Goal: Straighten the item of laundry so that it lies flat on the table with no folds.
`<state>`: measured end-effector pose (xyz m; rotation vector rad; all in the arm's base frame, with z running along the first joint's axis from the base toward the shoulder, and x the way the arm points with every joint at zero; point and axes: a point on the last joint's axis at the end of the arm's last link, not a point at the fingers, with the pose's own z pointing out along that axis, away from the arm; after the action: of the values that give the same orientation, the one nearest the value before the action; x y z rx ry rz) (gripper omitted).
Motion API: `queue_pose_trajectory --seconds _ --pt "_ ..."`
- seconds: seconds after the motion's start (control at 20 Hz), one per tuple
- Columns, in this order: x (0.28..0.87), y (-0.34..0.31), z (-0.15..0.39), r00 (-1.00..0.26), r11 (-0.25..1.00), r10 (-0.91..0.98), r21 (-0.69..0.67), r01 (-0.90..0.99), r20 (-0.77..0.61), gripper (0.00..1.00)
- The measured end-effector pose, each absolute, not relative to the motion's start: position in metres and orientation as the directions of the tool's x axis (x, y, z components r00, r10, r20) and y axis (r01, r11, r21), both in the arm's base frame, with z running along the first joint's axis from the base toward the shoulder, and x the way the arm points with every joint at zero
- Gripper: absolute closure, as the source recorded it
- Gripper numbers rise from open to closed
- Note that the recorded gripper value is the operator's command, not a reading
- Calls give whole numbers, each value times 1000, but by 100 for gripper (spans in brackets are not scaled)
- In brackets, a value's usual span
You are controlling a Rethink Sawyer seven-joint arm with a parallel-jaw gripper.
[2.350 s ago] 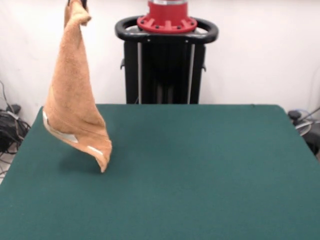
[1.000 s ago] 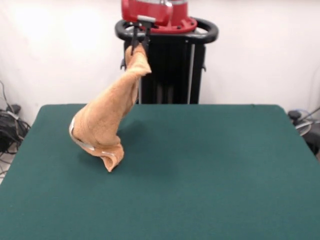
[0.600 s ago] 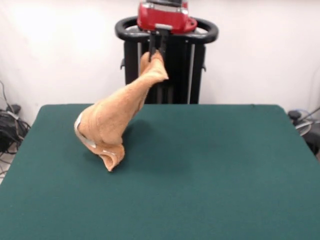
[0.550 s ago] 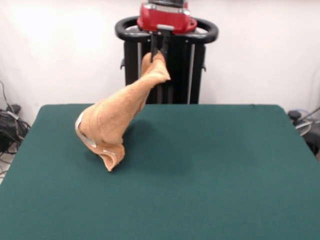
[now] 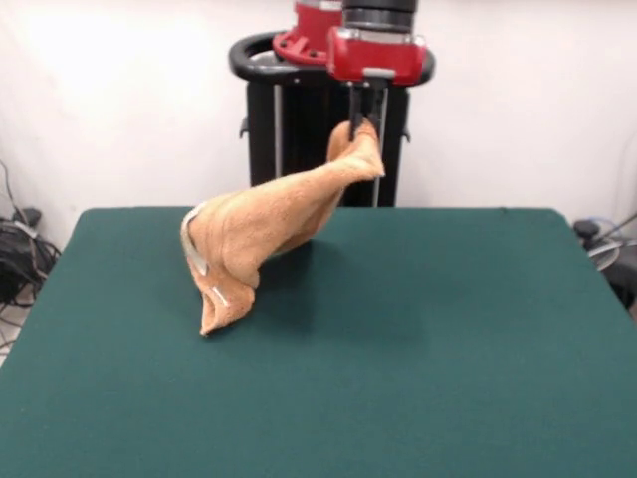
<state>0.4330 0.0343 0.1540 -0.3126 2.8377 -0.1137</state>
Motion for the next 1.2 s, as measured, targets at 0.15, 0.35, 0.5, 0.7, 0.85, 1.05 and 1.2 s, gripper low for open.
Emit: queue_pose_trajectory --seconds 0.15,0.35,0.5,0.7,0.85,1.05,1.2 --pt "428 49 150 -944 979 -201 -94 -182 -262 100" --pt "418 66 146 -956 985 -171 -78 -157 -240 100" --pt "413 77 144 -961 987 -155 -68 -143 -230 100" --pt "410 91 140 -965 991 -135 -55 -126 -224 100" --pt "408 102 136 -967 992 -122 -46 -114 -222 100" --pt "405 114 131 -970 994 -107 -36 -101 -218 100" --pt "402 126 124 -972 996 -91 -29 -87 -219 100"
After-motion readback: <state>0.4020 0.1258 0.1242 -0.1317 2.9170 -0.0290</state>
